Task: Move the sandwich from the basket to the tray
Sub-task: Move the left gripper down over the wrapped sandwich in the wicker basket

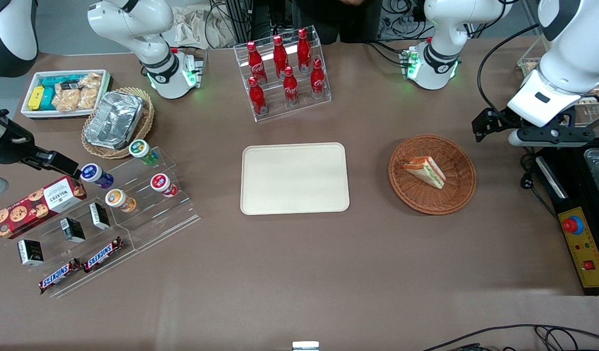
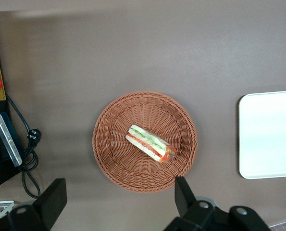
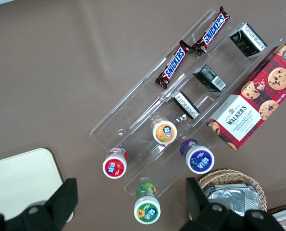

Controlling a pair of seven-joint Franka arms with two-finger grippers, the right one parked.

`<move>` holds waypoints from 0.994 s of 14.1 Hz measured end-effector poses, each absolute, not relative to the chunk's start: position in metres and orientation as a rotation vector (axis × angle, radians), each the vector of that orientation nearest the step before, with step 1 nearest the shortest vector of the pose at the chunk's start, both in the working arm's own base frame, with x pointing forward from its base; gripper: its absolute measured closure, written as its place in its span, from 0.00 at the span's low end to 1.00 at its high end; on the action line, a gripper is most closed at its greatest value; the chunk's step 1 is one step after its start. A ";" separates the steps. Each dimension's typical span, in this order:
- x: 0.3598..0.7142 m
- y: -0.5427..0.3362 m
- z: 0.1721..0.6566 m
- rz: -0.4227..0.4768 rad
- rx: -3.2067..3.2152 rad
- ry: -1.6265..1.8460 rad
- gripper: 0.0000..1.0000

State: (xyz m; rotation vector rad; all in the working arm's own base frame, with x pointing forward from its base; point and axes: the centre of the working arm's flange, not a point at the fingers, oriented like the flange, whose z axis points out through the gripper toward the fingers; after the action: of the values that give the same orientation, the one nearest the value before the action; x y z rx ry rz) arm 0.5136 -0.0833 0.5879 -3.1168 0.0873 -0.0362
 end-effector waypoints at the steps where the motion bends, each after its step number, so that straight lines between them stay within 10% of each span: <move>1: 0.514 -0.083 0.588 -0.036 -3.117 0.087 0.00; 14: 0.517 -0.089 0.577 0.002 -3.122 -0.369 0.00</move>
State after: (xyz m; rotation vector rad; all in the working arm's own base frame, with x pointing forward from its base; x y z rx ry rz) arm 0.5171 -0.0891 0.5772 -3.1216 -0.3687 0.0017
